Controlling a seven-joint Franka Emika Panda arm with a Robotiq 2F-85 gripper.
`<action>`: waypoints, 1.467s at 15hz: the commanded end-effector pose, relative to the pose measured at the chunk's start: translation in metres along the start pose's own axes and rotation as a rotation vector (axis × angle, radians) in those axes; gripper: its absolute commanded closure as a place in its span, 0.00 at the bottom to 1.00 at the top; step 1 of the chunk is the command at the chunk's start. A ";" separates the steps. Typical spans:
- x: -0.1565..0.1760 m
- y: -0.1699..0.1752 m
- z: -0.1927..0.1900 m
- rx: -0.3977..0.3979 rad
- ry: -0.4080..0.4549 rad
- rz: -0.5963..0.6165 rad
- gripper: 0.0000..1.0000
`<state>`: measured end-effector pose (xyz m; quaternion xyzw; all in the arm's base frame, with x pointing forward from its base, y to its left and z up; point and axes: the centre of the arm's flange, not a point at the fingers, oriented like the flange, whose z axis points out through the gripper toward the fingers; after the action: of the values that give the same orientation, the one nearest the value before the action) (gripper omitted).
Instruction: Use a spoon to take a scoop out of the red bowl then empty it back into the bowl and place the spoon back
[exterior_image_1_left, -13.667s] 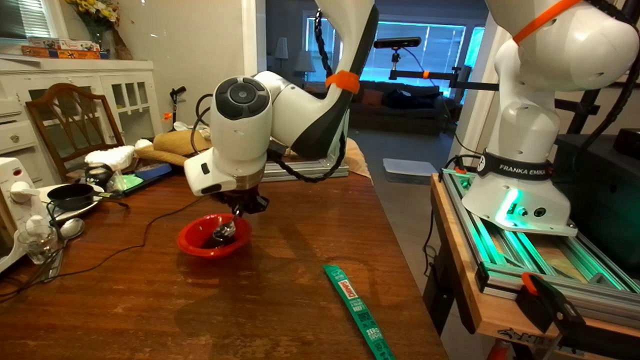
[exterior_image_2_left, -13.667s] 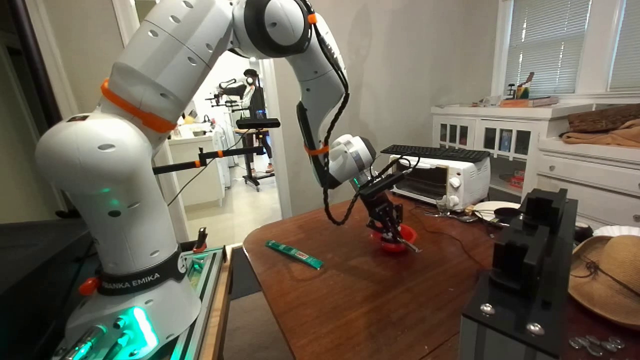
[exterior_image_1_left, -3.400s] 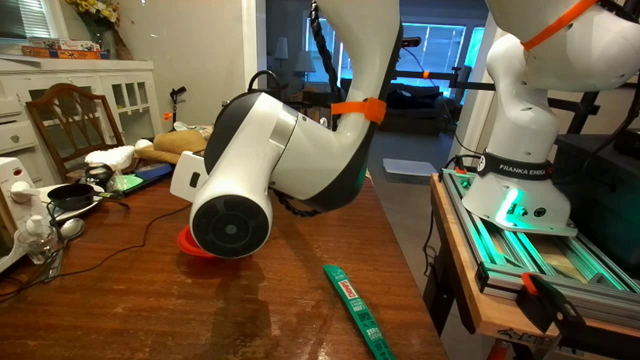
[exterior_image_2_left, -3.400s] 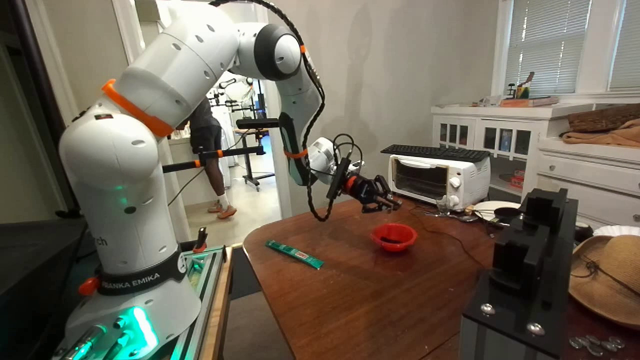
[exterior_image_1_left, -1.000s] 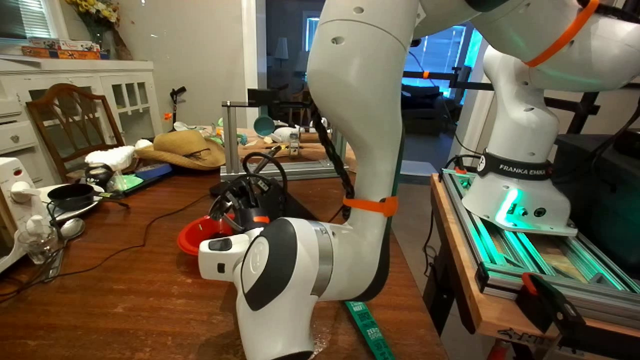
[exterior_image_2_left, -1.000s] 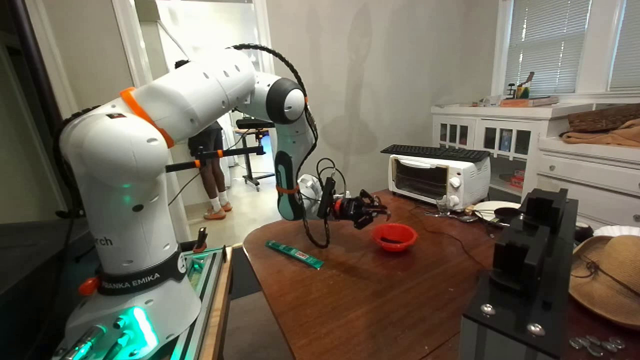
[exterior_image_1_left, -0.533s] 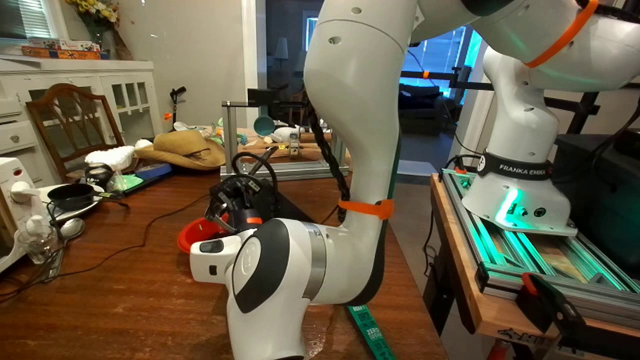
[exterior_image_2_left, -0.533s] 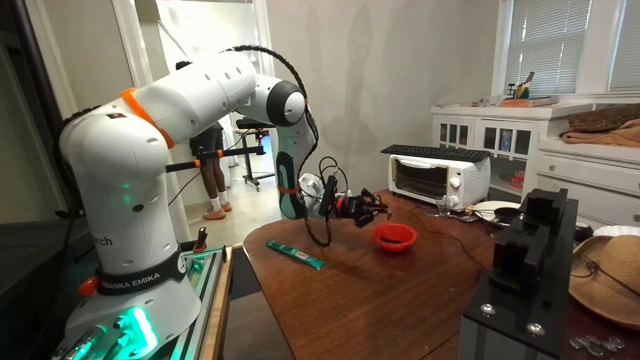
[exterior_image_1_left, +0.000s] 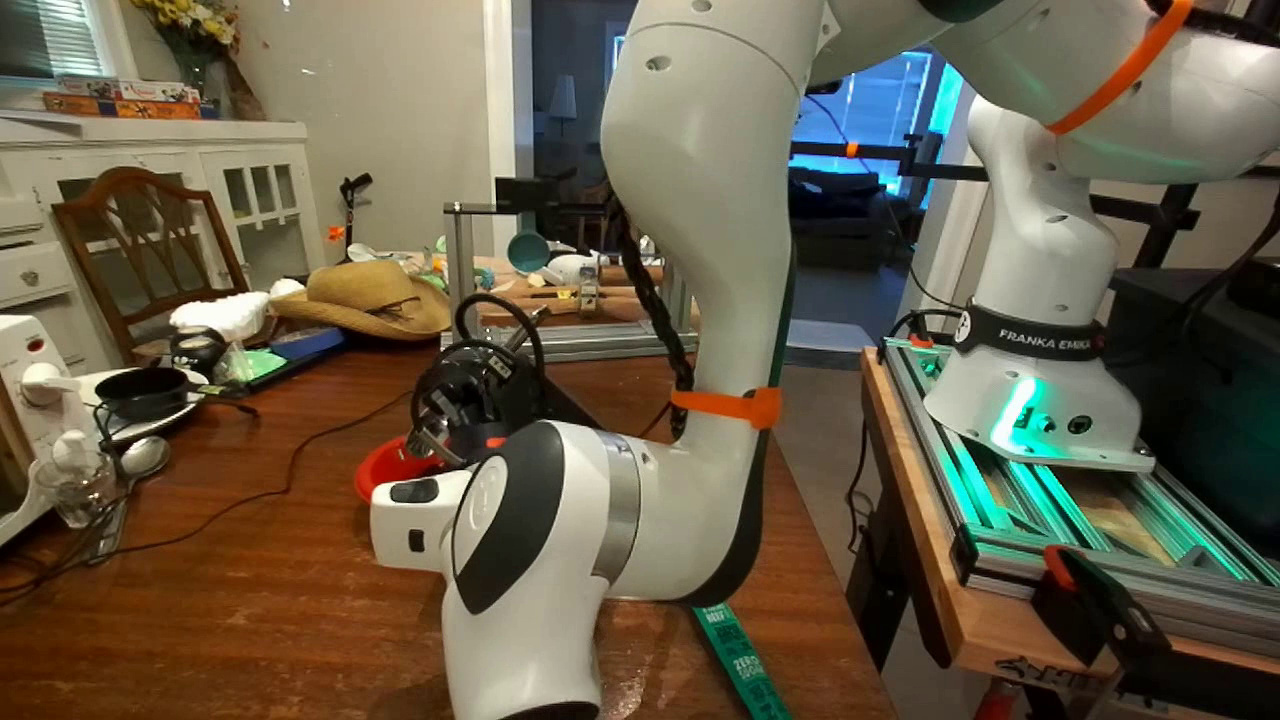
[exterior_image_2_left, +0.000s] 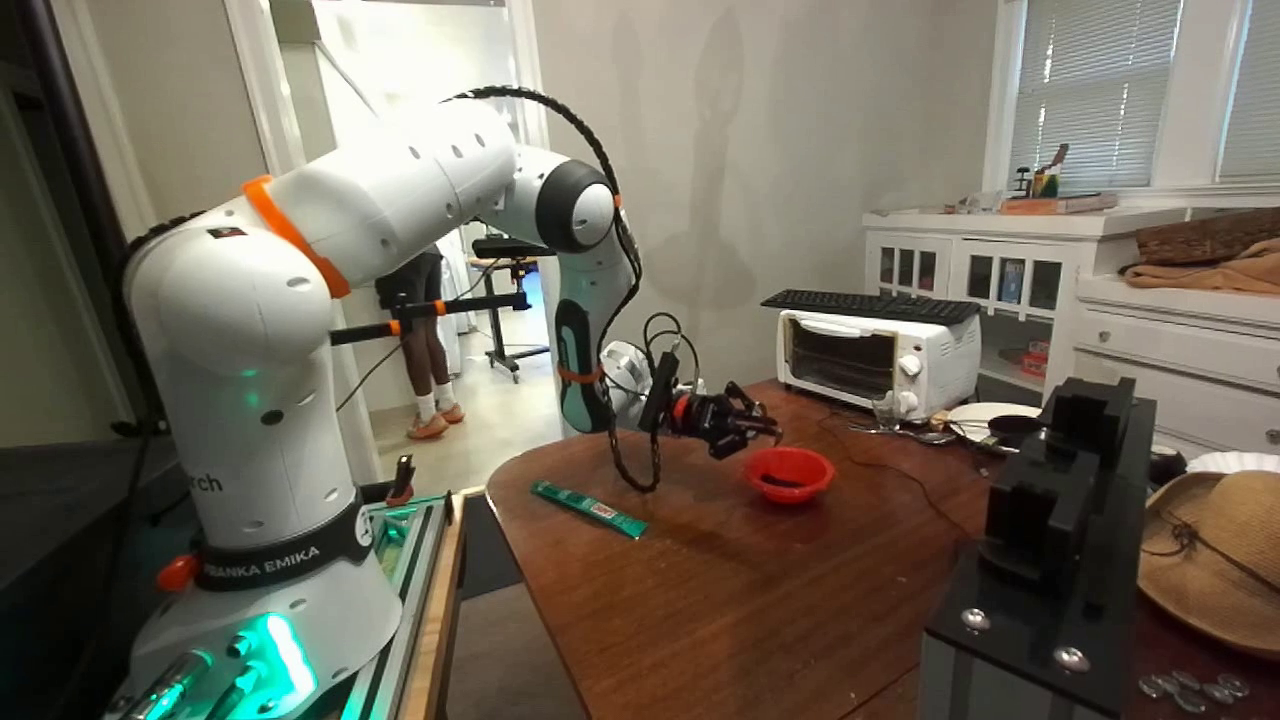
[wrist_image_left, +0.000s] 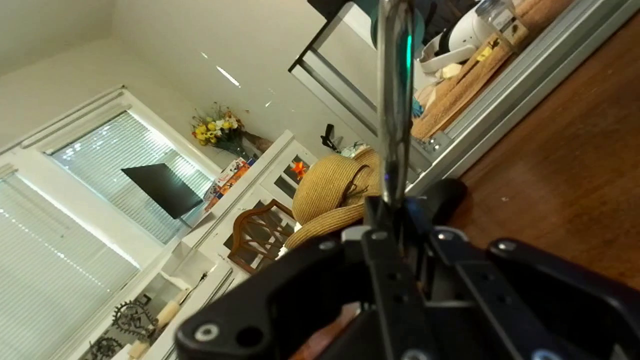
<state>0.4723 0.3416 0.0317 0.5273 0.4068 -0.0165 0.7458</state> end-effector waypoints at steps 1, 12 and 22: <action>-0.001 -0.008 0.006 0.043 0.009 -0.056 0.97; -0.006 0.007 0.020 0.265 0.087 0.145 0.97; -0.025 0.011 0.041 0.564 0.253 0.330 0.97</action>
<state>0.4995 0.3254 0.0387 0.7281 0.3926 0.0305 0.5611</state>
